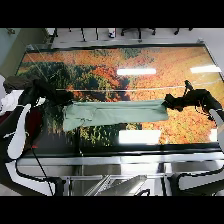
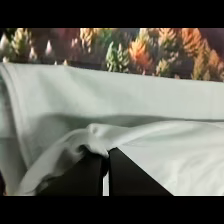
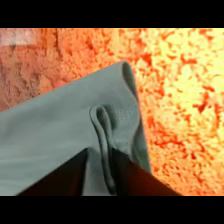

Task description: Fold the shirts.

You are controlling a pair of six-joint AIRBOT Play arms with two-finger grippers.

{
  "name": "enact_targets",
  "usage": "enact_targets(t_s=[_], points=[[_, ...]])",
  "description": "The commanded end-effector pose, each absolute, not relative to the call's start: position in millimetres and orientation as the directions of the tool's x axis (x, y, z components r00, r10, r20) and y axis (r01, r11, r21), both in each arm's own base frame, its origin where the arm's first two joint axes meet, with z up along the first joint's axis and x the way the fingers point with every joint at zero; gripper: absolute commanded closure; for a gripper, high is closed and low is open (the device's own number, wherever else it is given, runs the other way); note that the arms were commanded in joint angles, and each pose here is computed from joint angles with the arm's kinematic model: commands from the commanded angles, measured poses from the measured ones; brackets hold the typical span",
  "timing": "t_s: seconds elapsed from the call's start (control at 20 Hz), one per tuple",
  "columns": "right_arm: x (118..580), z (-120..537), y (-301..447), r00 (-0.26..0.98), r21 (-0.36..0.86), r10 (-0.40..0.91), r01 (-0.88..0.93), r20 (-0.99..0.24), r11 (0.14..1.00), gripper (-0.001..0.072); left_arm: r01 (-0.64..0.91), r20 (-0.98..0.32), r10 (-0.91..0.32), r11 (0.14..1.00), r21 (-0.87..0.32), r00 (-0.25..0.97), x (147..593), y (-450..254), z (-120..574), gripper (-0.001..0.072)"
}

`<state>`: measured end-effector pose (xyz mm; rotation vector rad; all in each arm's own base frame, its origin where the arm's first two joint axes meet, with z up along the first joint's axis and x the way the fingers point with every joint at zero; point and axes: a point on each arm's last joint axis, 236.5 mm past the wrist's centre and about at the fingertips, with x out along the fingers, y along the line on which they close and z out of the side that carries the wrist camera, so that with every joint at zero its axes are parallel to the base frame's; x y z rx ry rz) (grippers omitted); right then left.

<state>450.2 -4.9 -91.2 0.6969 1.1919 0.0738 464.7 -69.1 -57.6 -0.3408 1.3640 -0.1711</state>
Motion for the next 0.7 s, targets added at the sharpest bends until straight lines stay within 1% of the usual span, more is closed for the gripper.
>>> enact_targets(t_s=[0.0,0.05,0.1,0.15,0.2,0.25,0.45,0.65], points=[[453.0,-85.0,-3.7,0.363,0.541,0.439,0.251,-0.822,0.803,0.0272,-0.063,-0.932,-0.337,0.936,-0.347,0.133,471.5,-80.7,-74.0,0.0492],[455.1,-75.9,-9.3,0.361,0.538,0.442,0.230,-0.821,0.811,0.0271,-0.050,-0.932,-0.342,0.936,-0.349,0.120,472.7,-86.3,-73.4,0.0176],[458.1,-68.9,-20.3,0.365,0.521,0.425,0.220,-0.828,0.825,0.0270,-0.041,-0.931,-0.344,0.936,-0.351,0.123,477.3,-88.2,-69.9,-0.0006],[462.4,-64.3,-29.7,0.378,0.508,0.408,0.216,-0.831,0.834,0.0263,-0.025,-0.927,-0.353,0.933,-0.359,0.130,481.1,-94.8,-63.6,-0.0007],[466.4,-61.8,-36.4,0.391,0.508,0.401,0.221,-0.828,0.832,0.0174,-0.014,-0.923,-0.355,0.933,-0.361,0.150,487.1,-96.5,-55.6,-0.0006],[467.5,-64.3,-38.1,0.389,0.514,0.406,0.228,-0.827,0.827,0.0159,0.002,-0.918,-0.361,0.931,-0.365,0.163,491.2,-101.4,-46.9,-0.0007],[454.9,-89.3,-12.5,0.293,0.598,0.535,0.199,-0.793,0.777,0.0159,0.038,-0.906,-0.371,0.928,-0.371,0.201,503.2,-103.3,-14.3,-0.0006],[440.2,-115.6,2.7,0.205,0.641,0.608,0.211,-0.767,0.738,0.0160,0.057,-0.902,-0.376,0.926,-0.372,0.215,506.3,-98.3,17.3,-0.0006]])
